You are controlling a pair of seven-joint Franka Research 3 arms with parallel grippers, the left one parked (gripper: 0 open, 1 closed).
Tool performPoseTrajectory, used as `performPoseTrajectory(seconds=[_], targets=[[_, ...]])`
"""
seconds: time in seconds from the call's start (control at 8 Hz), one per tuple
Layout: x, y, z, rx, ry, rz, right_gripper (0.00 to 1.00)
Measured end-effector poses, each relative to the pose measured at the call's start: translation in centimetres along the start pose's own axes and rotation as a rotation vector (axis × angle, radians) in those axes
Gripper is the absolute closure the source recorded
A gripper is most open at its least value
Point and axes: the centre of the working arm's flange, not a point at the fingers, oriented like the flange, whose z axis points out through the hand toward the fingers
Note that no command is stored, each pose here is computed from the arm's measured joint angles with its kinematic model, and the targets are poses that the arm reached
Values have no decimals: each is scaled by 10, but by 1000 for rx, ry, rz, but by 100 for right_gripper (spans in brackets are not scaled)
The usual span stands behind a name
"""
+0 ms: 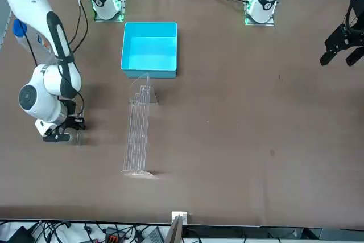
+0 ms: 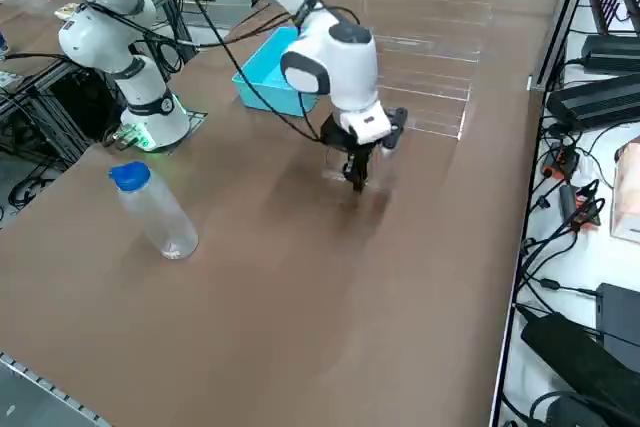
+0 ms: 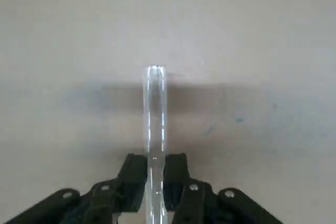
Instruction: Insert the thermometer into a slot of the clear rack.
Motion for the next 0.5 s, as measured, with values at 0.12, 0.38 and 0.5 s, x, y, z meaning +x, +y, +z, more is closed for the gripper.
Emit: performPoseTrajectory(seconds=[0.12, 0.38, 0.5], targets=[[5, -11, -29, 15, 28, -10, 78], [7, -45, -78, 63, 69, 0, 78], [8, -69, -93, 84, 86, 34, 78]])
